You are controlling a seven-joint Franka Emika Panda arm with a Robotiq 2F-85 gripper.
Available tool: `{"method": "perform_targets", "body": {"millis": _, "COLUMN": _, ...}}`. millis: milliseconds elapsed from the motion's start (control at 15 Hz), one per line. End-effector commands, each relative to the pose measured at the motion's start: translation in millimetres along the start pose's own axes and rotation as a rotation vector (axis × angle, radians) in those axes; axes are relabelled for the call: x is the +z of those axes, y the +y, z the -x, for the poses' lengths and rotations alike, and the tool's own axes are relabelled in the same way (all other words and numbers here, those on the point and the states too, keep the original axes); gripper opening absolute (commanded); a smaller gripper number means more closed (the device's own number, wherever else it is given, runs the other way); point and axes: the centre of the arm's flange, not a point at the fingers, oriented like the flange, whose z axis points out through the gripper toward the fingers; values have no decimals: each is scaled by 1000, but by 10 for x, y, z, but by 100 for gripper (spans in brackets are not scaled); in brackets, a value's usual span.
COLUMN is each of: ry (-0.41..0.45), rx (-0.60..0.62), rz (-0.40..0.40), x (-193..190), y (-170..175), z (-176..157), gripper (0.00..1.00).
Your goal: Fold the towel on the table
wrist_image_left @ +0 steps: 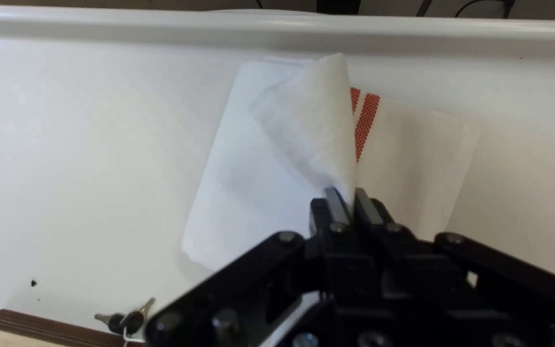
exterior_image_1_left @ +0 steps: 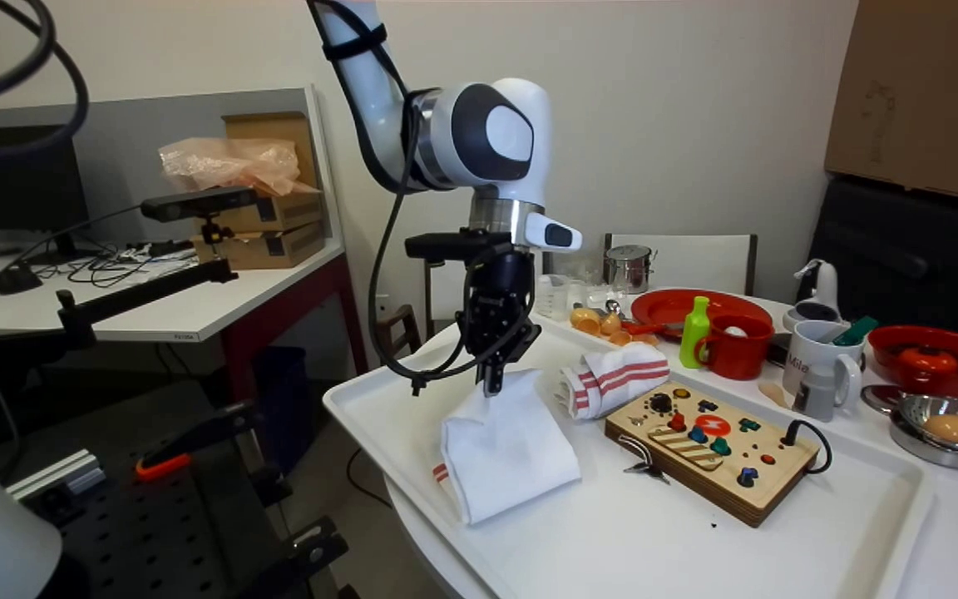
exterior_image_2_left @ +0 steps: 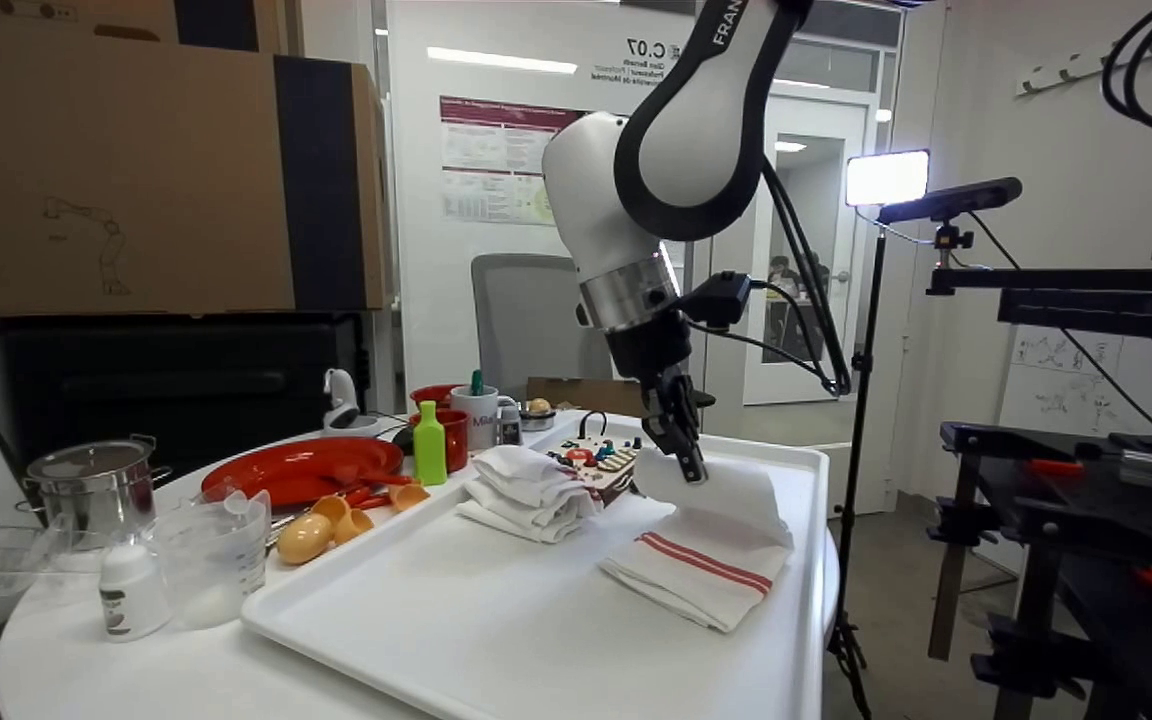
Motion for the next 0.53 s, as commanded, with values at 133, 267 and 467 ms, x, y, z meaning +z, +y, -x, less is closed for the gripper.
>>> {"method": "perform_targets", "body": {"millis": 133, "ry": -10, "rx": 6, "rz": 45, "x": 37, "y": -234, "z": -193, "gripper": 2}}
{"method": "perform_targets", "body": {"millis": 267, "ry": -6, "rx": -10, "rz": 58, "x": 31, "y": -322, "z": -200, "gripper": 2}}
{"method": "perform_targets", "body": {"millis": 467, "ry": 17, "rx": -35, "rz": 71, "x": -67, "y": -396, "z": -179, "gripper": 2}}
